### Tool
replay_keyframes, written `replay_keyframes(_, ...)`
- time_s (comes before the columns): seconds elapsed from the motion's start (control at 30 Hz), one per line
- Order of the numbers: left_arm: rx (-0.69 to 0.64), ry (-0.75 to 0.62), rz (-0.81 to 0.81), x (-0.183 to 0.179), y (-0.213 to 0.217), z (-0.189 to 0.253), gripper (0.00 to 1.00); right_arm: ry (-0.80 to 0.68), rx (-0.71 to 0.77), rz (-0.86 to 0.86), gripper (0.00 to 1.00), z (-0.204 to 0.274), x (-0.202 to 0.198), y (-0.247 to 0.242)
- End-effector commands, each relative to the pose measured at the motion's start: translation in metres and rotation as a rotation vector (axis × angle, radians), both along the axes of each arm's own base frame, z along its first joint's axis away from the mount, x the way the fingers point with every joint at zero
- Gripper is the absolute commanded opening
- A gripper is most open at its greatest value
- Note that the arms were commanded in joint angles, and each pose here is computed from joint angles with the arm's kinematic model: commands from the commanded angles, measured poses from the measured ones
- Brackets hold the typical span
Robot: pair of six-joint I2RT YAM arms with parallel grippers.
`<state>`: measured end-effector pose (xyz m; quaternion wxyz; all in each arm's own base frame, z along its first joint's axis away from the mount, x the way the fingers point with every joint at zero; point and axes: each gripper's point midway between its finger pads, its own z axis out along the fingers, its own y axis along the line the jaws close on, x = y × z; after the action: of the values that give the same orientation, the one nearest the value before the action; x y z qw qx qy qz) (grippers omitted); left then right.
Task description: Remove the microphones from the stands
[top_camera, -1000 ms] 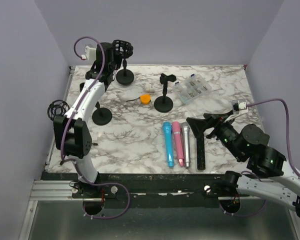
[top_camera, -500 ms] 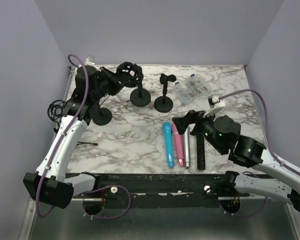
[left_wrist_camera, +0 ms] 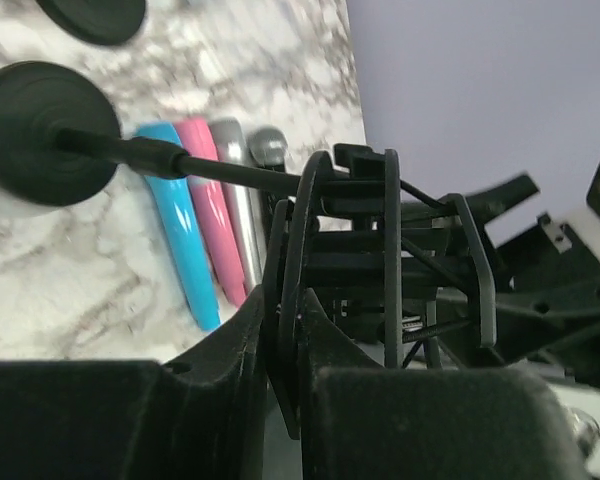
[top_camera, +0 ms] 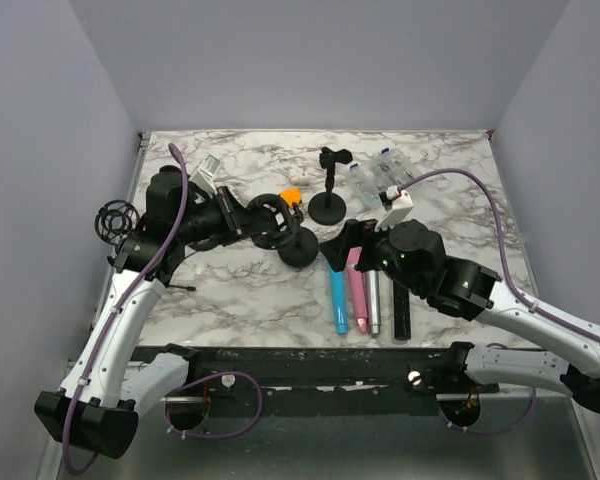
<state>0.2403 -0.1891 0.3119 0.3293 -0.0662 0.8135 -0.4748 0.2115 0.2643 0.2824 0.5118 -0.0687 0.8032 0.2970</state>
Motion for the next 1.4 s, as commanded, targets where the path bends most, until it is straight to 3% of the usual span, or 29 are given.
replay_keyframes(0.0, -0.03, -0.048, -0.224, -0.038, -0.013, 0.009, 0.0, 0.061, 0.1, 0.11, 1.0, 0.02, -0.013, 0.031)
replay_keyframes(0.13, -0.017, -0.018, -0.222, -0.04, -0.01, 0.005, 0.0, 0.114, 0.094, 0.147, 1.0, 0.015, -0.015, 0.047)
replay_keyframes(0.47, -0.062, 0.082, -0.206, -0.023, -0.01, -0.018, 0.12, 0.167, 0.039, 0.161, 1.0, -0.001, -0.004, 0.075)
replay_keyframes(0.53, -0.044, 0.081, -0.162, -0.017, -0.005, -0.025, 0.22, 0.165, 0.039, 0.134, 1.0, -0.001, 0.001, 0.073)
replay_keyframes(0.63, -0.025, 0.07, -0.123, -0.012, -0.001, -0.03, 0.45, 0.151, 0.035, 0.105, 1.0, -0.002, 0.006, 0.067)
replay_keyframes(0.73, -0.026, 0.068, -0.124, -0.011, 0.0, -0.031, 0.57, 0.159, 0.029, 0.084, 1.0, -0.007, 0.013, 0.062)
replay_keyframes(1.0, -0.009, 0.002, -0.119, -0.01, 0.003, -0.026, 0.73, 0.207, 0.114, 0.121, 1.0, 0.001, 0.031, 0.055)
replay_keyframes(1.37, 0.118, -0.155, -0.054, -0.013, 0.023, -0.016, 0.83, 0.266, 0.231, 0.264, 0.98, 0.016, 0.036, 0.081)
